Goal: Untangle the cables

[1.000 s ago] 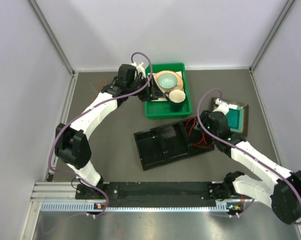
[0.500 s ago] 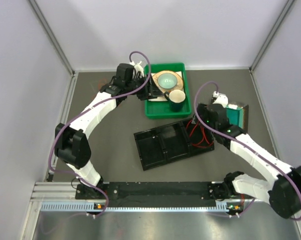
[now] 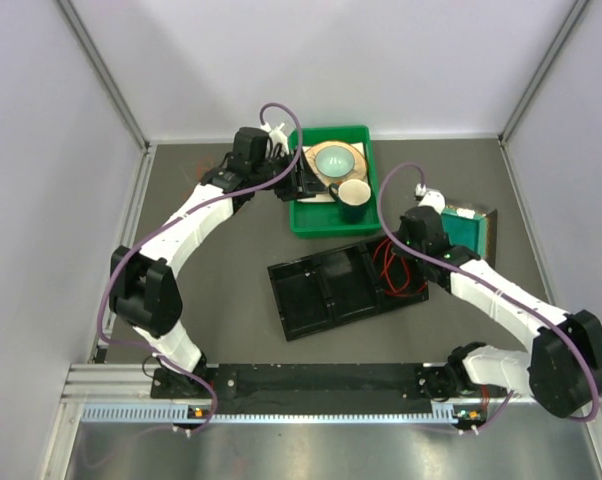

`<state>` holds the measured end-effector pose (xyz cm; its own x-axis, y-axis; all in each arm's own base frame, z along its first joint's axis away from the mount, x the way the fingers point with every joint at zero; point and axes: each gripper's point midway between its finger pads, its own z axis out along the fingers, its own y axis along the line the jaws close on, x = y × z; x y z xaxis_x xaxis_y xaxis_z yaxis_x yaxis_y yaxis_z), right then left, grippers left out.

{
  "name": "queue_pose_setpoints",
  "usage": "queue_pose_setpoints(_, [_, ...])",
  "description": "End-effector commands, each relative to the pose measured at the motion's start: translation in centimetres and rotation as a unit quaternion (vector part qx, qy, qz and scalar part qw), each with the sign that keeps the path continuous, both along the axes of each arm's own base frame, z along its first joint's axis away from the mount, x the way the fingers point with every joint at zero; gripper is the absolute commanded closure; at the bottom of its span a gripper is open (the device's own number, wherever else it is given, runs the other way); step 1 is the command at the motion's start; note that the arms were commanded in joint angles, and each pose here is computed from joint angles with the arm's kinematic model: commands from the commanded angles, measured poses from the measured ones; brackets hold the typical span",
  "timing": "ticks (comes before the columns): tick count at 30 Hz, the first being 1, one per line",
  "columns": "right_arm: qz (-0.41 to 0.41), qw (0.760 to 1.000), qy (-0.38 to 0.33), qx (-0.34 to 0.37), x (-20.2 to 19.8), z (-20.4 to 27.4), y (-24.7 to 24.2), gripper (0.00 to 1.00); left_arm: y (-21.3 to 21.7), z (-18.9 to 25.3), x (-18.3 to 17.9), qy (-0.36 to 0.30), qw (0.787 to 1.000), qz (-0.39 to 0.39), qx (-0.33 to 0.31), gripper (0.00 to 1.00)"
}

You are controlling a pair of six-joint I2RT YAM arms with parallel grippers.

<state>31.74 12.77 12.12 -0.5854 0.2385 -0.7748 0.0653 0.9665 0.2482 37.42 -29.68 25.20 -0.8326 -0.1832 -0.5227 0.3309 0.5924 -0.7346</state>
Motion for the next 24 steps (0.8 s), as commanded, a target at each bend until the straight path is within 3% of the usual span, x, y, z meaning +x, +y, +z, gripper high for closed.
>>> queue_pose_setpoints(1, [-0.009,1.000,-0.011,0.011,0.6,-1.0,0.1,1.00,-0.3,0.6,0.7,-0.023,1.000,-0.005,-0.012,0.46])
queue_pose_setpoints(9, [0.003,1.000,0.005,-0.011,0.8,-2.3,0.1,1.00,-0.1,0.5,0.8,-0.022,1.000,-0.002,-0.009,0.46])
queue_pose_setpoints(12, [0.006,1.000,-0.004,-0.005,0.7,-1.8,0.2,0.68,0.1,0.9,0.9,-0.027,1.000,0.002,-0.010,0.46])
queue_pose_setpoints(15, [0.006,0.999,-0.035,0.009,0.5,0.6,0.1,0.50,0.6,1.6,1.3,-0.038,0.999,0.011,-0.007,0.45])
queue_pose_setpoints(18, [0.002,0.998,-0.055,0.009,0.1,2.8,-0.5,0.38,1.4,2.5,2.0,-0.050,0.999,0.022,-0.006,0.45])
queue_pose_setpoints(24, [-0.010,0.996,-0.087,0.003,-0.2,6.0,-1.5,0.37,2.9,3.3,3.2,-0.062,0.997,0.041,-0.003,0.45])
